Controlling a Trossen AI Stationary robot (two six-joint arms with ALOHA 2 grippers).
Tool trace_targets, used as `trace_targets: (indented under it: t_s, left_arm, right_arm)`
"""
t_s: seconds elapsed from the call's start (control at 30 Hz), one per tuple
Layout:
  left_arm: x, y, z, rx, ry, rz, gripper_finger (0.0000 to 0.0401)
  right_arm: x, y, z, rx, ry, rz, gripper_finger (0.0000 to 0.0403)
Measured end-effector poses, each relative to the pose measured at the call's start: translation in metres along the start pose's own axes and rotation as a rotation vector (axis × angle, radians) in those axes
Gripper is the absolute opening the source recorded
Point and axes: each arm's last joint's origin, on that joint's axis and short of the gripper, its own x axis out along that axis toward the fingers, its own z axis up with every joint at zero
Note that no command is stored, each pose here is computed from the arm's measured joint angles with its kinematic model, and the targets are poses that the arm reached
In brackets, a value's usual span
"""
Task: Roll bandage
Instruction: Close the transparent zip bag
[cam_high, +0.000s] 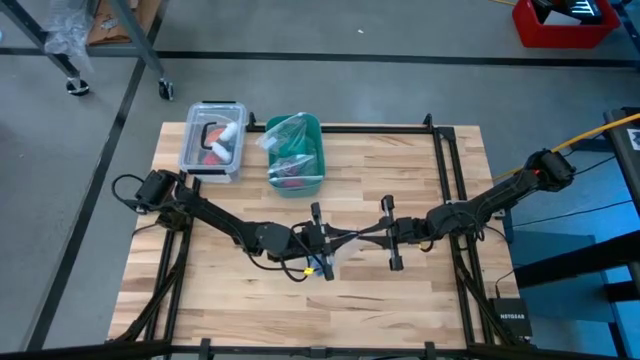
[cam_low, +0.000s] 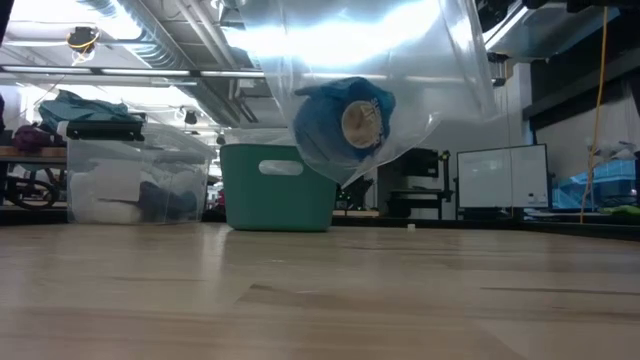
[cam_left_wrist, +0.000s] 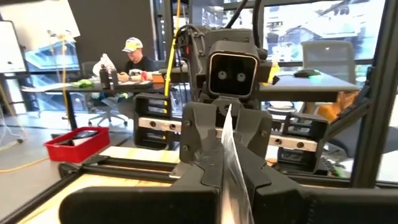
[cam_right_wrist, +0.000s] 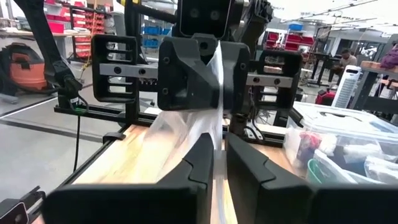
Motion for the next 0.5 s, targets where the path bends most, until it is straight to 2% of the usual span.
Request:
trace_targets:
  t_s: [0.5]
  left_arm:
    - [-0.0002, 0.0015, 0.0056, 0.061, -0.045, 0.042, 0.0]
  right_arm:
    - [-0.0003, 0.0015, -0.0075, -0.019, 0.07, 0.03, 0.0038]
